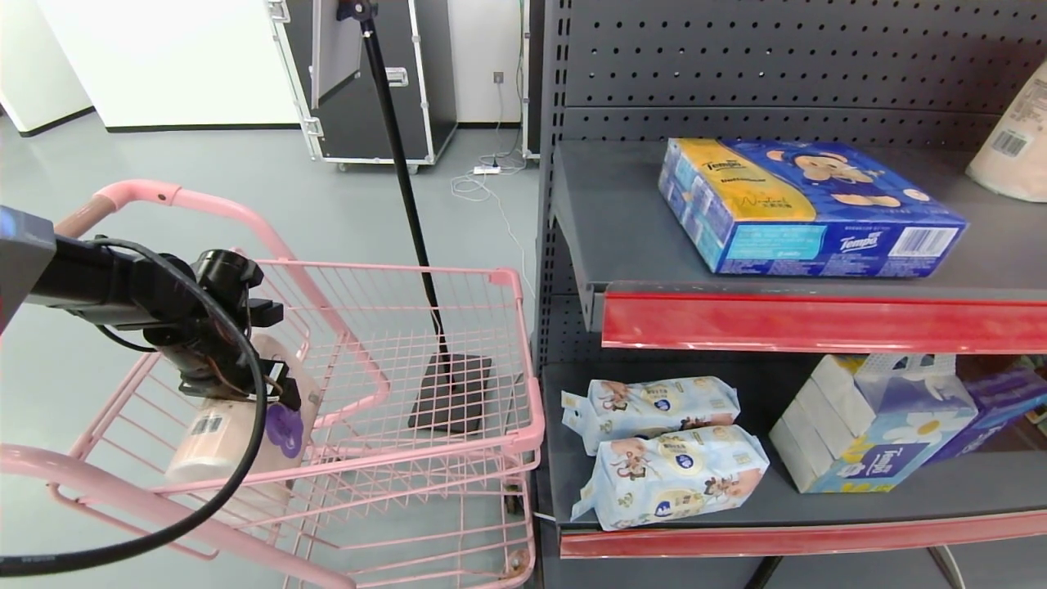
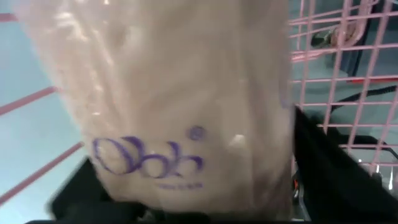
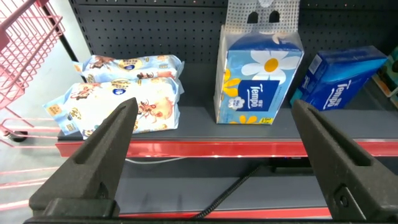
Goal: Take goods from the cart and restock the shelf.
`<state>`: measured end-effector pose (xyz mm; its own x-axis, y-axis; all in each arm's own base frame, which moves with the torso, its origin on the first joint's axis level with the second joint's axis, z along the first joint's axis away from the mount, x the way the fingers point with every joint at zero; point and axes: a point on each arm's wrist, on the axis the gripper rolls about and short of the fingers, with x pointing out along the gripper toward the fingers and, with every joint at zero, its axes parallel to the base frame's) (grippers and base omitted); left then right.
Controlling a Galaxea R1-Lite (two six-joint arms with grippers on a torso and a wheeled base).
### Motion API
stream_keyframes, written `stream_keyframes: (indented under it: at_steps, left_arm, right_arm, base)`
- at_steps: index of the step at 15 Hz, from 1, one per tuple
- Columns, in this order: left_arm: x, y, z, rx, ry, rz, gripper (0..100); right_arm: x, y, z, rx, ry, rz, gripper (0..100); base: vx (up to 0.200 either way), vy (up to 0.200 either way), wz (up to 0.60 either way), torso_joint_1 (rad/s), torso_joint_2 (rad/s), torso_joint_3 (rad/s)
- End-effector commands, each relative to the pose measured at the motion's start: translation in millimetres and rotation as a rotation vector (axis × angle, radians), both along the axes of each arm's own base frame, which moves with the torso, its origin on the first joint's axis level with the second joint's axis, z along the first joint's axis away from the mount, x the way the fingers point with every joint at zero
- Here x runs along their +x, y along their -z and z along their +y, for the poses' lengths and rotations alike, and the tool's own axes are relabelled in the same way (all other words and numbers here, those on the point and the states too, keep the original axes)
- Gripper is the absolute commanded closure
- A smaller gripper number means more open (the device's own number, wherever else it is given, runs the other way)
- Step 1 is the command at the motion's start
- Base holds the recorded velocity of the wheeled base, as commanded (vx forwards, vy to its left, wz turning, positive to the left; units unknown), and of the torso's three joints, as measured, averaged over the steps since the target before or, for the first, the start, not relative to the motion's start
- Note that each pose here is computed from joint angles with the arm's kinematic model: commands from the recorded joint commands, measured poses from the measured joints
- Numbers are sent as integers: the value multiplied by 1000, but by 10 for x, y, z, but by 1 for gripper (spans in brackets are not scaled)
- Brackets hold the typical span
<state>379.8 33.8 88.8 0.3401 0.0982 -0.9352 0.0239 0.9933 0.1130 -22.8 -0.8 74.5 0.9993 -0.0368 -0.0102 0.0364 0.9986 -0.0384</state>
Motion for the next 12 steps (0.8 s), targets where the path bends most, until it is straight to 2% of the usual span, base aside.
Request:
stream_keyframes:
  at_steps: [1,3,5,6,7,8,9,10,12]
  left_arm:
    - [1,67,-1,-2,-1,21,100]
    - [-34,32,-4,-3,-2,27,100]
    - [-52,-193,-6,2,-2,-40,100]
    - [-81,-415,-20,5,3,-106,100]
    - [-81,-415,-20,5,3,-106,100]
    - [-231,-860,-76,-28,33,-235,100]
    - [-270,-933,-81,-35,38,-256,100]
    - [-481,-1267,-103,-54,53,-352,100]
    - [-789,-1673,-133,-75,34,-482,100]
  right_arm:
    - [1,0,0,0,0,1,0]
    - [1,0,0,0,0,1,0]
    - [1,0,0,0,0,1,0]
    - [1,0,0,0,0,1,0]
    - [1,0,0,0,0,1,0]
    - [1,0,0,0,0,1,0]
    - [1,0,0,0,0,1,0]
    - [1,0,0,0,0,1,0]
    - [1,0,0,1,0,0,0]
  base:
    - [0,0,0,0,0,0]
    - [0,0,0,0,0,0]
    - [0,0,0,0,0,0]
    - [0,0,0,0,0,0]
    - [0,0,0,0,0,0]
    - [0,0,0,0,0,0]
    - [0,0,0,0,0,0]
    - [0,0,0,0,0,0]
    - [0,0,0,0,0,0]
